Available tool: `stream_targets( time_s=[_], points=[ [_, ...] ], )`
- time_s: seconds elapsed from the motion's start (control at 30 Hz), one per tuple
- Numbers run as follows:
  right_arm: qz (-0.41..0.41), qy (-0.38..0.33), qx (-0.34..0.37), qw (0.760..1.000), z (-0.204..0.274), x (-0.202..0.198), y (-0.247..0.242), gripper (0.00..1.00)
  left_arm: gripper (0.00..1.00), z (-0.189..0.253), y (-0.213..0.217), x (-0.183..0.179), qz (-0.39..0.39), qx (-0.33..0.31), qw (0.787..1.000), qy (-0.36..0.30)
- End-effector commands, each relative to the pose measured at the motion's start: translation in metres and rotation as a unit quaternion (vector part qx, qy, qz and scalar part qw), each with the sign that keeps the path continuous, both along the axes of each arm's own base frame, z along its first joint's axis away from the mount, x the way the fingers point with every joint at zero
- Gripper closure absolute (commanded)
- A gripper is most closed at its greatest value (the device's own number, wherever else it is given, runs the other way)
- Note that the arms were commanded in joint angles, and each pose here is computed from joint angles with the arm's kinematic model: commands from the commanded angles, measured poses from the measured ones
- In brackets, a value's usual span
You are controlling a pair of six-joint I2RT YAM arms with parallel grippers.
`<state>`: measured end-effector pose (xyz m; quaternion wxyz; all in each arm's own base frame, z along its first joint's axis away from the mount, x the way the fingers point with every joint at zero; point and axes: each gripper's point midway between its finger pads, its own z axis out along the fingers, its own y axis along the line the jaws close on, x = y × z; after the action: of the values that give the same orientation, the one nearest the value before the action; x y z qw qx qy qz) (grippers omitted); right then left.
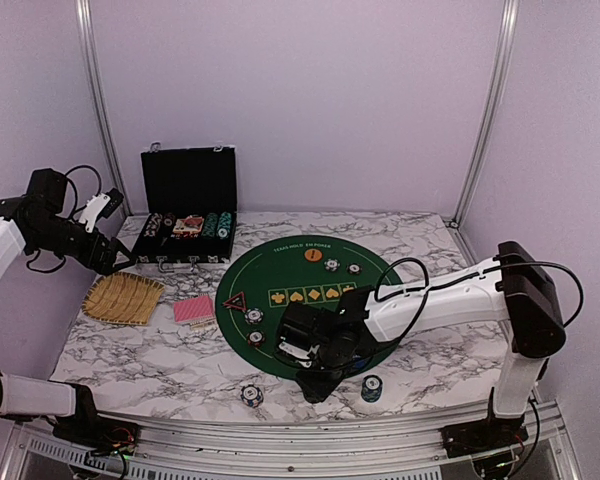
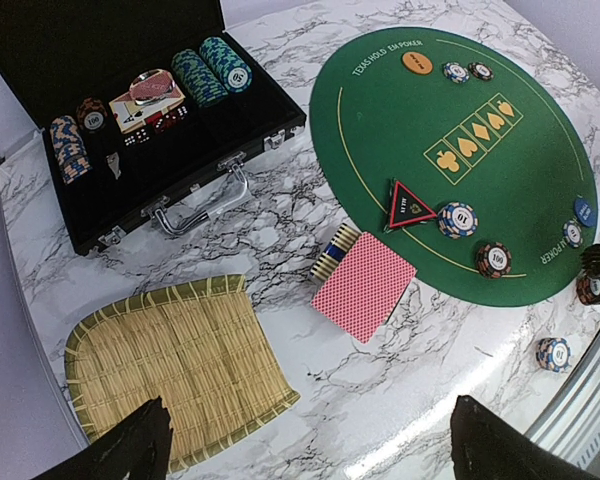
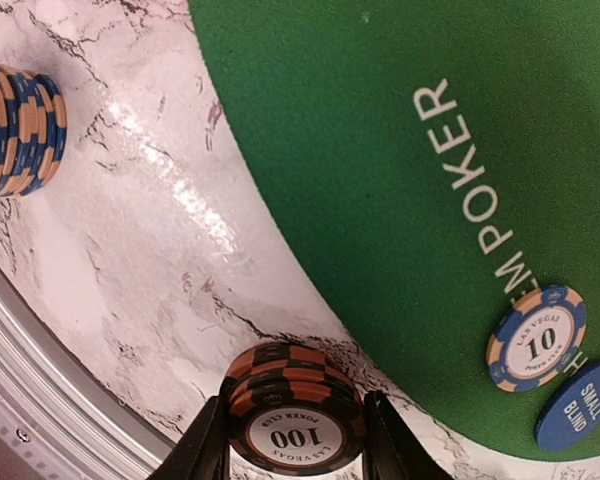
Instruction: Distribute texas hold em gaming equipment
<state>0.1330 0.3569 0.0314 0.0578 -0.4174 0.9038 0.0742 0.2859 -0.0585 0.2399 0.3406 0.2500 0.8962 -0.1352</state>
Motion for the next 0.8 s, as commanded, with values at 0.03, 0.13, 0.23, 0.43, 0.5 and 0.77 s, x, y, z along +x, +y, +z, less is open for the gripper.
stream_targets(
  time_s=[0.03,0.13,0.23,0.43,0.5,0.77],
  points=[
    [0.002,-0.007,0.021,1.0,0.026,0.004,0.008,0.67,0.01,0.009,-0.003,-0.004,-0.006,-0.003,1.0,-0.006],
    [0.001,-0.012,0.025,1.0,0.036,0.005,0.009,0.7,0.01,0.008,-0.003,-0.004,-0.005,-0.003,1.0,-0.006],
    [-0.002,-0.02,0.03,0.999,0.047,0.009,0.01,0.72,0.01,0.008,-0.002,-0.005,-0.005,-0.002,1.0,-0.006],
    [-0.045,-0.045,0.032,0.997,0.062,0.043,-0.008,0.74,0.01,0.008,-0.004,-0.005,-0.007,-0.004,1.0,-0.006],
    [-0.066,-0.055,0.029,0.996,0.064,0.06,-0.022,0.75,0.01,0.009,-0.003,-0.005,-0.006,-0.003,1.0,-0.007],
    [-0.161,-0.065,0.005,0.985,0.05,0.111,-0.097,0.76,0.01,0.009,-0.002,-0.006,-0.006,-0.001,1.0,-0.009]
  ],
)
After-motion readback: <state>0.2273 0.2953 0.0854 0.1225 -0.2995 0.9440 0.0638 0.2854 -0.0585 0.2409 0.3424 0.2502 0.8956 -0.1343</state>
